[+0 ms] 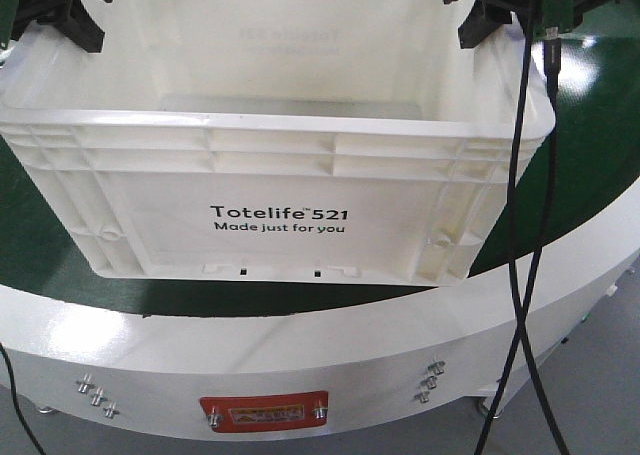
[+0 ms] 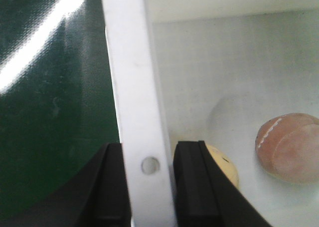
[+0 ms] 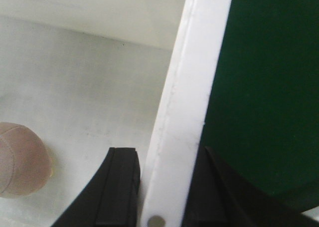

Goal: Place moving items into box and shelve
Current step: 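Lift the crate off the conveyor with both grippers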

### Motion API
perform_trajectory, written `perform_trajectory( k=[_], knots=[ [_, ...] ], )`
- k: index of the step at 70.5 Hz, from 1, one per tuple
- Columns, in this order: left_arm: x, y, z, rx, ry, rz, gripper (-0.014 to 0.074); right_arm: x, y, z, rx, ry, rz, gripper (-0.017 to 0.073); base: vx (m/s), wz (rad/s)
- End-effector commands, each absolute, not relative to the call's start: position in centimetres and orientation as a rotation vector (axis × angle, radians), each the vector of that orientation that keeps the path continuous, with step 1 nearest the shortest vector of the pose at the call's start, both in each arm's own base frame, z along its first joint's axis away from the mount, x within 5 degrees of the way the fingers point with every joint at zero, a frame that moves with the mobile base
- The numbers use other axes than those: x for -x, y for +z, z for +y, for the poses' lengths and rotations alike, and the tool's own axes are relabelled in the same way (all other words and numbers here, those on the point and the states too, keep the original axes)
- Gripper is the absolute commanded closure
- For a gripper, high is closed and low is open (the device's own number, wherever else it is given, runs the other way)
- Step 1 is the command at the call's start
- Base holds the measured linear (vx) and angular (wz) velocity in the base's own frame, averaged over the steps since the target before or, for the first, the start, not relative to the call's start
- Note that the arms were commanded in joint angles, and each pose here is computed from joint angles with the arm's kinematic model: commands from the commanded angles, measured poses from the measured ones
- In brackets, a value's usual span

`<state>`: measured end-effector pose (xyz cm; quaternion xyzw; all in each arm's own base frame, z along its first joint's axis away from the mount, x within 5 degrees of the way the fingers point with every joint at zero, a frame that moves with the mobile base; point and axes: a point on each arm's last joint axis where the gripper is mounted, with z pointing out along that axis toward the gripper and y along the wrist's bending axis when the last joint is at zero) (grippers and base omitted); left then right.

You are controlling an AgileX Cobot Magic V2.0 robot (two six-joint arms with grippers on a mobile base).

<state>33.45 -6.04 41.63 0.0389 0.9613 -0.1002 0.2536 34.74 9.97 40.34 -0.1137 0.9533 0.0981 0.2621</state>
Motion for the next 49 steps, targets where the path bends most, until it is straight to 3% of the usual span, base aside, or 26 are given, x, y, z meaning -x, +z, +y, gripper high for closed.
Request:
perform_trajectory(
  k=[1, 49],
  knots=[
    [-31.87, 45.70, -7.17, -0.127, -0.418, 2.397, 0.0613, -32.96, 44.63, 10.68, 0.359, 0.368, 2.368, 0.0571, 0.00, 0.00],
    [-31.90, 45.61, -7.13, -0.125, -0.420, 2.404, 0.0610, -32.98, 44.54, 10.64, 0.360, 0.361, 2.373, 0.0571, 0.00, 0.00]
  ],
)
